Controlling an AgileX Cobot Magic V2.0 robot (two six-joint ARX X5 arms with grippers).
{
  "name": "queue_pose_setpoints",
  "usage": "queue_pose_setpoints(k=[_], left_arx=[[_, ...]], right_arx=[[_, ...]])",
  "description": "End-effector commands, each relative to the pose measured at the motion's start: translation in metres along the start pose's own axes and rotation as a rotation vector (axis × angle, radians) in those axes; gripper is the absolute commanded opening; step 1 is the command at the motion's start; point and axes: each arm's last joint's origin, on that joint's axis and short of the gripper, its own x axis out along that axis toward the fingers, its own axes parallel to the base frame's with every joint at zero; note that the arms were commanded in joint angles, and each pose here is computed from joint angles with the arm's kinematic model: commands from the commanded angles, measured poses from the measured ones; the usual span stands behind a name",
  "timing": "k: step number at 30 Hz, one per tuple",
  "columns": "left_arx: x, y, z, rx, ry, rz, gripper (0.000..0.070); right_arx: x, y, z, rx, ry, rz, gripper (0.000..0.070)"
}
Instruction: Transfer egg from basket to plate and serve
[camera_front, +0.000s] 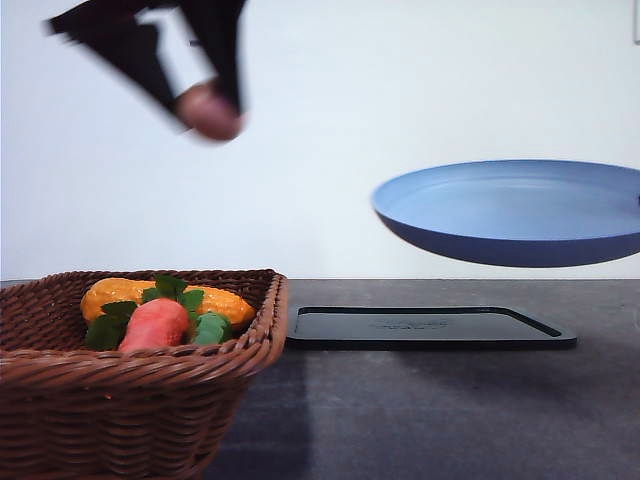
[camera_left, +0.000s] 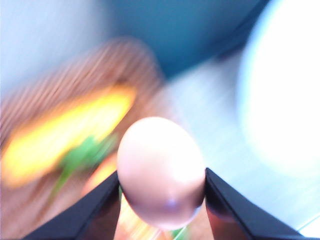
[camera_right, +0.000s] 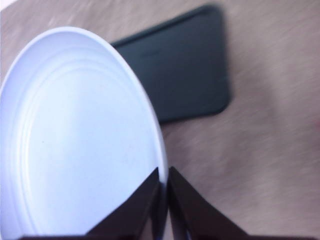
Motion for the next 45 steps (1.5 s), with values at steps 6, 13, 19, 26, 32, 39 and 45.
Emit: queue_pose_setpoints(k=[6, 13, 19, 26, 32, 39, 45], left_arx=[[0.003, -0.056, 0.004, 0.173, -0.137, -0.153, 0.017], [0.033, -0.093, -0.008, 0.31, -0.088, -0.202, 0.017], [0.075, -0.104, -0.018, 0.339, 0.024, -0.178, 0.017], [0.104, -0.108, -0.026, 0.351, 0.102, -0.155, 0.017], [0.106, -0.109, -0.026, 0.348, 0.106, -0.154, 0.0224], [0.104, -0.11, -0.025, 0.342, 0.108, -0.183, 0.0378], [0.087, -0.112, -0.017, 0.349, 0.119, -0.188, 0.0436]], right_arx=[[0.013, 0.005, -0.008, 0.044, 0.147, 0.081, 0.0], [0.02, 0.007, -0.016, 0.054, 0.25, 0.111, 0.0], [0.021, 0.008, -0.017, 0.05, 0.258, 0.116, 0.0], [0.021, 0.008, -0.017, 0.052, 0.262, 0.113, 0.0], [0.021, 0.008, -0.018, 0.054, 0.265, 0.112, 0.0], [0.021, 0.007, -0.018, 0.058, 0.269, 0.099, 0.0], [0.027, 0.004, -0.02, 0.076, 0.309, 0.086, 0.0]])
